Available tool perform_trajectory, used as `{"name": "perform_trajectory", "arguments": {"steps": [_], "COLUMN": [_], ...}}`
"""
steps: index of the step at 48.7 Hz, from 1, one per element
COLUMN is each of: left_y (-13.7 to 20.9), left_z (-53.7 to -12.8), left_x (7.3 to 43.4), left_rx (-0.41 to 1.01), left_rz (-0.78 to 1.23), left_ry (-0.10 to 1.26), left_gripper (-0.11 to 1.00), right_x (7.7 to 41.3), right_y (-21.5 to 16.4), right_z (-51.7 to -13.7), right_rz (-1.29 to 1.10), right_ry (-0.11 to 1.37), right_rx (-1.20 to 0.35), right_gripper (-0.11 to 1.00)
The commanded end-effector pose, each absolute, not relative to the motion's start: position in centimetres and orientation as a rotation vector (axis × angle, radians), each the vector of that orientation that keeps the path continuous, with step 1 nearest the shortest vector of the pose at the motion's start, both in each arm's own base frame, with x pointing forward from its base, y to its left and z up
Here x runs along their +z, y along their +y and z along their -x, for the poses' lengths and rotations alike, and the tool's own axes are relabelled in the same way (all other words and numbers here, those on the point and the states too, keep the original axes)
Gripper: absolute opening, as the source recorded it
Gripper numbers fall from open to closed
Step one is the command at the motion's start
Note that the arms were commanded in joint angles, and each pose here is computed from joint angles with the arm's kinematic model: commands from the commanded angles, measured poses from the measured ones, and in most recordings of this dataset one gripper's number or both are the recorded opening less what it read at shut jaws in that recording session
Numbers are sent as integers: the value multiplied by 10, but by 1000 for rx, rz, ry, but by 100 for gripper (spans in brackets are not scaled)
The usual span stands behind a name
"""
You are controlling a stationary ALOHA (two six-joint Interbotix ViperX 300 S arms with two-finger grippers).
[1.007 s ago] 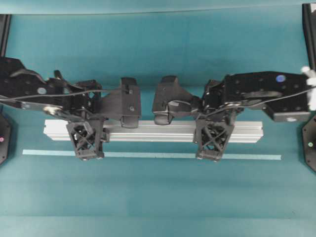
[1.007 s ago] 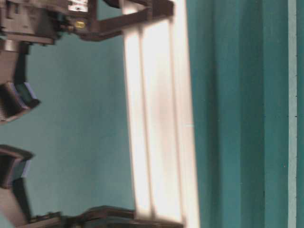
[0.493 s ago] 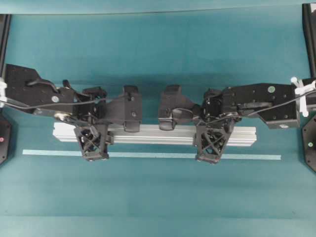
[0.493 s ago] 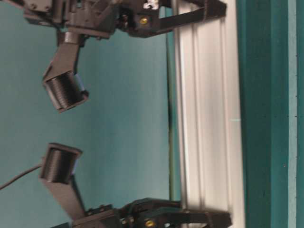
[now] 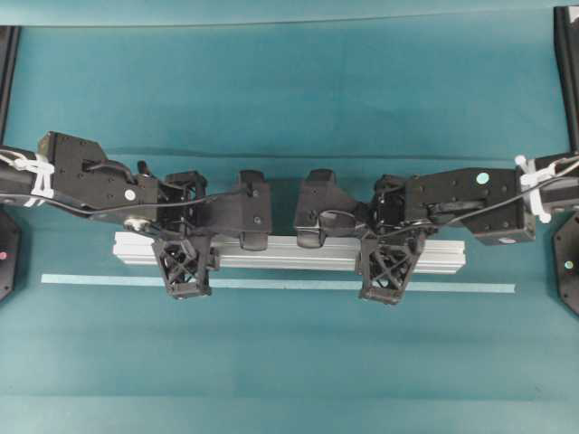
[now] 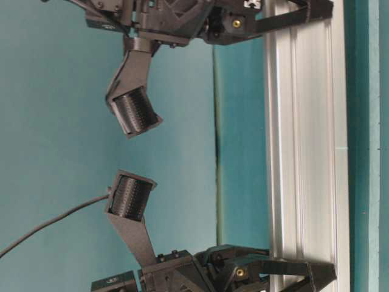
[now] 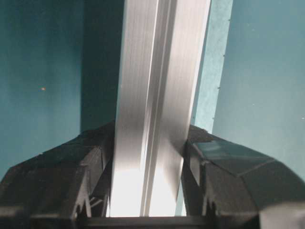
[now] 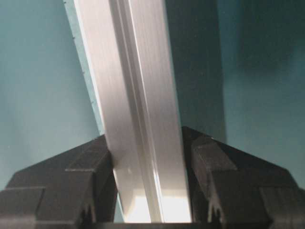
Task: Lift the metal rail with both hands.
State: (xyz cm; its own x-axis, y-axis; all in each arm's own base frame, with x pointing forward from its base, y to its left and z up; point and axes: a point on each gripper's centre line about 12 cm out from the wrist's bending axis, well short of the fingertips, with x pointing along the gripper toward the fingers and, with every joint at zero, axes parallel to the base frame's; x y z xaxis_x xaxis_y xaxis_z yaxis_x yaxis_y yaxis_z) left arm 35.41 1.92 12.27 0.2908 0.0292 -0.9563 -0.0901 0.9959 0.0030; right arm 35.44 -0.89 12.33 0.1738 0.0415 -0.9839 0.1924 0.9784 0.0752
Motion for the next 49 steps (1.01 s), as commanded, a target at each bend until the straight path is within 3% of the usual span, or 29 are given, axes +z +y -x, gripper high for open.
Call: {"name": "perform_trajectory", "arguments": {"steps": [1,49], "left_y": [20,-4], "left_z": [-354,-369], "left_x": [124,135], "left_rx": [85,45], "left_rz": [59,42], "left_ry": [1267,1261], "left_gripper": [36,36], "right_x": [123,112], "right_y": [-9,-6], "right_z": [-356,-353], "right_rz": [-209,-209], "right_ry": [1381,1340], "right_rx": [-111,-109], "right_gripper": [39,39]}}
